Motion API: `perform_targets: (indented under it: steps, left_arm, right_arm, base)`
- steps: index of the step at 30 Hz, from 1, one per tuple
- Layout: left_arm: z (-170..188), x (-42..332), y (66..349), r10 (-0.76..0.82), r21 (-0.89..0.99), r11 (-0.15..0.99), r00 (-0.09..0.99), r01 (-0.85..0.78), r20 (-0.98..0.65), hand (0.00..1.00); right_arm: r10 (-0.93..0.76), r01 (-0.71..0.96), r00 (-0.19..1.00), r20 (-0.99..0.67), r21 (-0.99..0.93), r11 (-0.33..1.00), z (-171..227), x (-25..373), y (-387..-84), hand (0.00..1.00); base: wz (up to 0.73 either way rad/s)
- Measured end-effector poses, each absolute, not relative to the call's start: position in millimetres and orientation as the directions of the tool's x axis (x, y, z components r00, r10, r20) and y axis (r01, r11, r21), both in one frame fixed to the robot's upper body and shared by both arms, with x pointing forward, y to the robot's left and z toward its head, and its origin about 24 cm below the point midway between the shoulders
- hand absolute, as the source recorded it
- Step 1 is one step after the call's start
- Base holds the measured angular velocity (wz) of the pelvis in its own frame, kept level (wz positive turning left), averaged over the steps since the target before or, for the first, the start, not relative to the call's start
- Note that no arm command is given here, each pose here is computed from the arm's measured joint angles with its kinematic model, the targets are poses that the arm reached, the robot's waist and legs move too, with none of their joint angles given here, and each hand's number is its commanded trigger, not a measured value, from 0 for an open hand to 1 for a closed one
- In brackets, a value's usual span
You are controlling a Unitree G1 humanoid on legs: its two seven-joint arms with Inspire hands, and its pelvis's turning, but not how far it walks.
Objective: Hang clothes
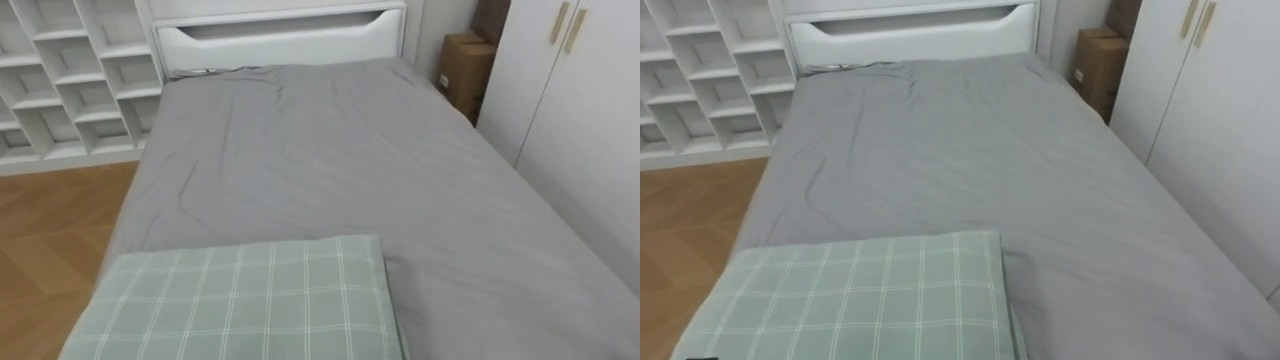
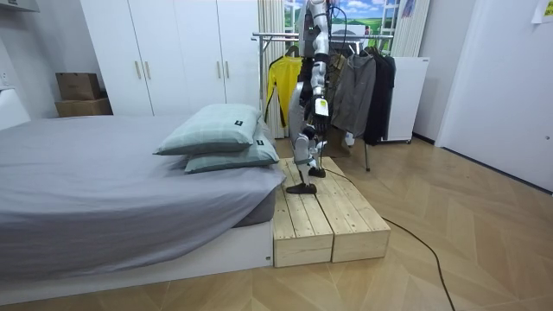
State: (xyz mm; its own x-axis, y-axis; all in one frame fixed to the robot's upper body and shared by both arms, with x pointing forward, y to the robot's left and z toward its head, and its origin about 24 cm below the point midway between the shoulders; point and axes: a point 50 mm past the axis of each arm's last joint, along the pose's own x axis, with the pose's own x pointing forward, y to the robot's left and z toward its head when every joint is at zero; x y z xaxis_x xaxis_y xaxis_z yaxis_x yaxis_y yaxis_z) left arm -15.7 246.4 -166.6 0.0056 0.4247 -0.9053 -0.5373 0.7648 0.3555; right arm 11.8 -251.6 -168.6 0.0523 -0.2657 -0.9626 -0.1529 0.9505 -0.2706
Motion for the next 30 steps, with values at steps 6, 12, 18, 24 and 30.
perform_targets:
  steps: [6,12,18,24,30]
  left_arm:
    - [-167,-1,243,0.379,0.288,0.816,0.087,-0.500,-0.921,0.00]
    - [-168,-2,240,0.335,0.252,0.848,0.102,-0.467,-0.937,0.00]
    - [-169,-3,236,0.291,0.215,0.872,0.112,-0.439,-0.950,0.00]
    - [-169,-3,237,0.278,0.211,0.884,0.108,-0.417,-0.954,0.00]
    - [-169,-2,238,0.270,0.207,0.898,0.114,-0.388,-0.956,0.00]
  right_arm:
    - [-0.272,-0.151,0.038,-0.961,-0.275,0.950,-168,11,-252,0.00]
    - [-0.269,-0.150,0.026,-0.963,-0.270,0.951,-169,10,-252,0.00]
    - [-0.260,-0.150,0.044,-0.964,-0.264,0.953,-168,15,-252,0.00]
    - [-0.257,-0.152,0.035,-0.966,-0.259,0.954,-168,16,-252,0.00]
    - [-0.256,-0.152,0.026,-0.966,-0.257,0.954,-168,15,-252,0.00]
  base:
    - [-0.03]
    - [0.00]
    - [0.02]
    - [0.00]
    - [0.00]
